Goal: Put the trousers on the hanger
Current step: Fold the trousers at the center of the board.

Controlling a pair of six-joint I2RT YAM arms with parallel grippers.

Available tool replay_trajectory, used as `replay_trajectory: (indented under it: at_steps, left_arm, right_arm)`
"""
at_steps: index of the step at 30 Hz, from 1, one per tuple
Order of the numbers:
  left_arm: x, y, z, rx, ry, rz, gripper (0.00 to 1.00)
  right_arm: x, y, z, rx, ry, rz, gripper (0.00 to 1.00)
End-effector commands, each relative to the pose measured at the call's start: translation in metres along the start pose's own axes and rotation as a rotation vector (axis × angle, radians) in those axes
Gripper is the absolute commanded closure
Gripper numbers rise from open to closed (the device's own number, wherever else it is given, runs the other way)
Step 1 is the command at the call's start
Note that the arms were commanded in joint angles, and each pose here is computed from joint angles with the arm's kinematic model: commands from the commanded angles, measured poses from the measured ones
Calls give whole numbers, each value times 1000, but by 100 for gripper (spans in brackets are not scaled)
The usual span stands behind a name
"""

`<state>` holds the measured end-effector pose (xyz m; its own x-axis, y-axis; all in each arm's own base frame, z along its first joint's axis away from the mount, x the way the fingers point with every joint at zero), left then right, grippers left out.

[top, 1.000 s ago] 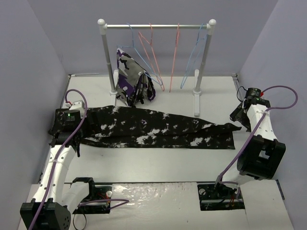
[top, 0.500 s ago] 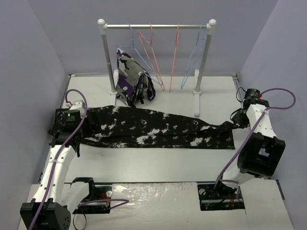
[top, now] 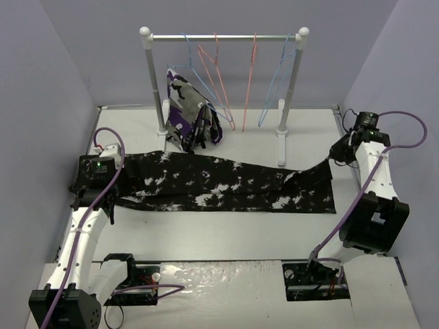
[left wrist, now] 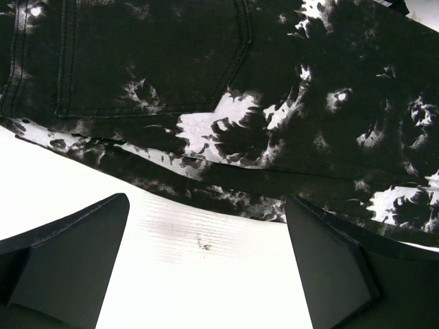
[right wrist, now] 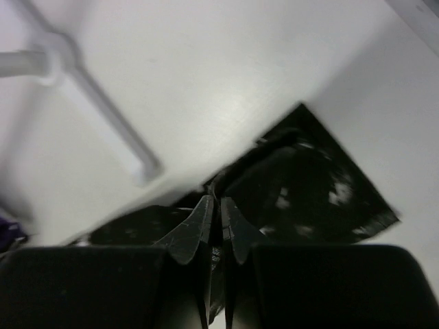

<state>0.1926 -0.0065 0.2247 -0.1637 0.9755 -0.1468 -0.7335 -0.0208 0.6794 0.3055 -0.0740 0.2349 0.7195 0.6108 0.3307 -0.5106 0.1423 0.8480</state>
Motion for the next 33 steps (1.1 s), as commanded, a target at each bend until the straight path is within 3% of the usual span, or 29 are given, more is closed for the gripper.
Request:
replay_trajectory:
  at_steps: [1, 5, 8, 12, 19, 26, 33]
  left_arm:
    - [-4, 4, 14, -60, -3, -19, 3]
    - [-4, 4, 14, -62, -3, -20, 3]
    - [-4, 4, 14, -63, -2, -18, 3]
    - [-4, 6, 13, -65, -4, -17, 3]
    - [-3, 7, 13, -66, -4, -8, 3]
    - [-2, 6, 12, -62, -3, -5, 3]
    - [-2, 6, 11, -62, -4, -7, 3]
  right_arm:
    - [64, 74, 35, -230, 13, 454, 100]
    - [63, 106, 34, -403, 68, 581, 100]
    - [40, 83, 10, -377, 113, 520, 100]
    - [-5, 43, -33, -326, 123, 345, 100]
    - [-73, 11, -69, -373, 74, -80, 100]
    - [-102, -11, -83, -173, -74, -417, 78]
    - [-106, -24, -85, 12, -31, -465, 74]
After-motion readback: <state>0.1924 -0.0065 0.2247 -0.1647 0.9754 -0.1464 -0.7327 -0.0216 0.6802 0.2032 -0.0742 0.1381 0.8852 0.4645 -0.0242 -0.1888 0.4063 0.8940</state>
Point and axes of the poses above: each gripper's point midway between its finger pads, its own y axis back along the fingers, its own x axis along the line the jaws close on, z = x × y, the point moved 10 cm from there along y, back along the fingers, and after that the axes turned 2 degrees about -y, right-handed, at the moved point
